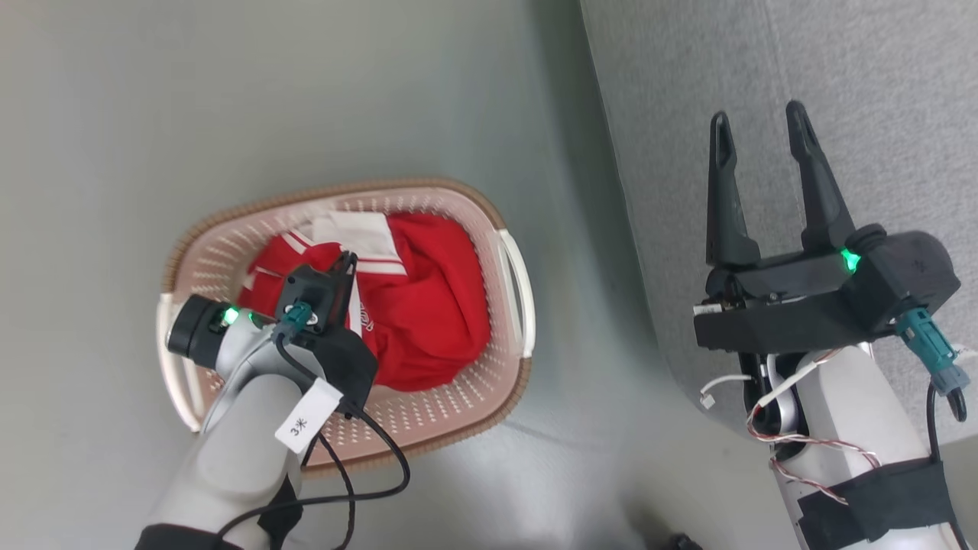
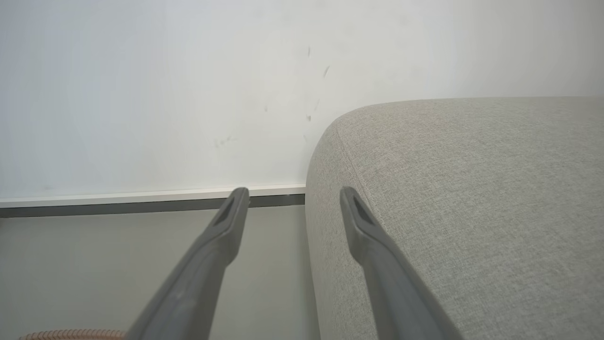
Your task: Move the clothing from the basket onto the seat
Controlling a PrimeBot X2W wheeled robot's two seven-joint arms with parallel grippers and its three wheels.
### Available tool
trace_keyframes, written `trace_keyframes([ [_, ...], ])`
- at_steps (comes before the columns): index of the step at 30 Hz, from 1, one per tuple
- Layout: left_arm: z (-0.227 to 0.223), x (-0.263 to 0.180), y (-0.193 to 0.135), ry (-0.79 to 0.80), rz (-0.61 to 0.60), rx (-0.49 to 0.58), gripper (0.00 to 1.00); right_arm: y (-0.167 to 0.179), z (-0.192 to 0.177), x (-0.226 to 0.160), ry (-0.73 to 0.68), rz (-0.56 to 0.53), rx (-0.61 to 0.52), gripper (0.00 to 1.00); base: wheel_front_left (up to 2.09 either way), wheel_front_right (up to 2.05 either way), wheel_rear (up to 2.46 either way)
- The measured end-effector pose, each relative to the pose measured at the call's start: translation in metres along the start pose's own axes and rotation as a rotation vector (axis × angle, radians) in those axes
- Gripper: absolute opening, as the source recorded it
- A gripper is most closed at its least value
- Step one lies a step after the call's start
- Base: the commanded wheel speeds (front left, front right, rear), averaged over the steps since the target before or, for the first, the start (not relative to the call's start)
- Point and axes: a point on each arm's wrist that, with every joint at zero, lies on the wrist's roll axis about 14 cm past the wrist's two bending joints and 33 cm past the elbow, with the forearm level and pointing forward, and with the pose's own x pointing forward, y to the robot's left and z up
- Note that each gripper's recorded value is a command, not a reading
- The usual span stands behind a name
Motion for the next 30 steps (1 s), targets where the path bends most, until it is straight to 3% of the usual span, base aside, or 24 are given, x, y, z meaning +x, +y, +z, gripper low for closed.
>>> trace_keyframes([
  [16, 0.06, -0.073, 0.007, -0.191, 0.082, -0.061, 0.0, 0.017, 0.04, -0.032, -0.053, 0.032, 0.04, 1.0, 0.0, 0.0, 0.0],
  [30, 0.14, -0.151, -0.013, -0.495, 0.093, -0.077, 0.0, 0.029, 0.078, -0.069, -0.118, 0.063, 0.057, 1.0, 0.0, 0.0, 0.0],
])
